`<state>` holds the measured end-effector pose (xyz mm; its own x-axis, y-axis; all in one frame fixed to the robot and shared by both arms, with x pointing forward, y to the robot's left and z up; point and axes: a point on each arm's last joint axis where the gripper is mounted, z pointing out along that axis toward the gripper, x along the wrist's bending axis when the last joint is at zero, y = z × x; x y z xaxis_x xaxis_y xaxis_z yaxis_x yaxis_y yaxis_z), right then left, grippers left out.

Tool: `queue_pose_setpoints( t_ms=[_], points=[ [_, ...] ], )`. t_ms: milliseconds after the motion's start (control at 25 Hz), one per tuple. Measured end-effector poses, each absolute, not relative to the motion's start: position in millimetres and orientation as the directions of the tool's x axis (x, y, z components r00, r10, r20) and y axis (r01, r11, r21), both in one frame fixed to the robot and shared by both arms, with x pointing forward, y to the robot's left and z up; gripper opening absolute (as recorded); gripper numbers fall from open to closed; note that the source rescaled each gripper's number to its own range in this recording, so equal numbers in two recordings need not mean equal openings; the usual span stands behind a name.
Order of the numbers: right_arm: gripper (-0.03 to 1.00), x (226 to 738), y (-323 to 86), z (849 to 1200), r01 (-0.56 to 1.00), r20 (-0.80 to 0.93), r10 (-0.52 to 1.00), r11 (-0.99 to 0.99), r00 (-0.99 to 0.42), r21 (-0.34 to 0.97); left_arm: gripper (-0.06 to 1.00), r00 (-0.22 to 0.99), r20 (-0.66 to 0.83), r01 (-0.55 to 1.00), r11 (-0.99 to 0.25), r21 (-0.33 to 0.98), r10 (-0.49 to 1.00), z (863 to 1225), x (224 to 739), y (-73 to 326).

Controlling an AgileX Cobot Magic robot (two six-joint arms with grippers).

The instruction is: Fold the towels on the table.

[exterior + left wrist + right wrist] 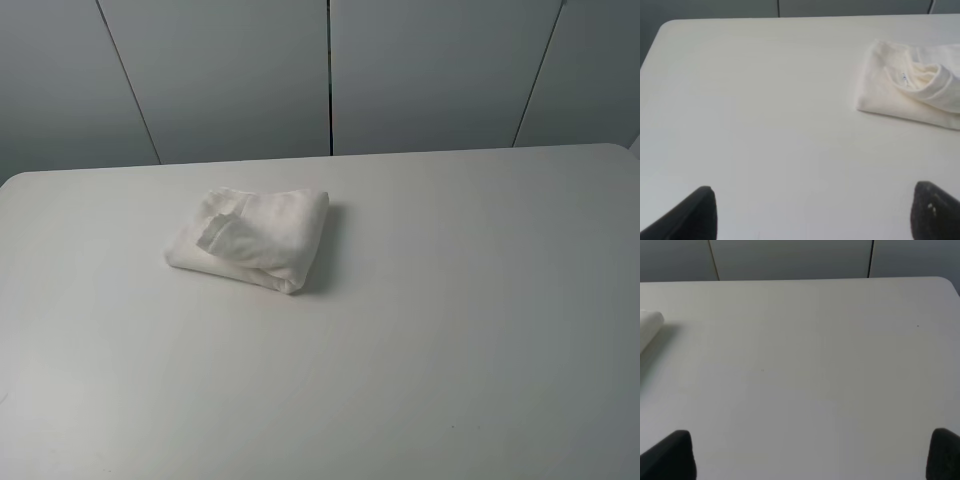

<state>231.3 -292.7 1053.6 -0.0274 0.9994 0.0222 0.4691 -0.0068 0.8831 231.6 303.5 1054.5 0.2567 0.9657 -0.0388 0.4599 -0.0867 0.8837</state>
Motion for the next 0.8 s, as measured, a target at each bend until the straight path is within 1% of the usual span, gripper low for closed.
queue_pose_setpoints(
  t_ms=[800],
  points=[
    [1.0,231.3,-292.7,1053.6,0.469,0.022,0.999,-0.007,-0.027,0.883,1.0,0.264,-0.049,0.462,-0.081,0.883,0.963,1054.5,231.3,302.5]
  ],
)
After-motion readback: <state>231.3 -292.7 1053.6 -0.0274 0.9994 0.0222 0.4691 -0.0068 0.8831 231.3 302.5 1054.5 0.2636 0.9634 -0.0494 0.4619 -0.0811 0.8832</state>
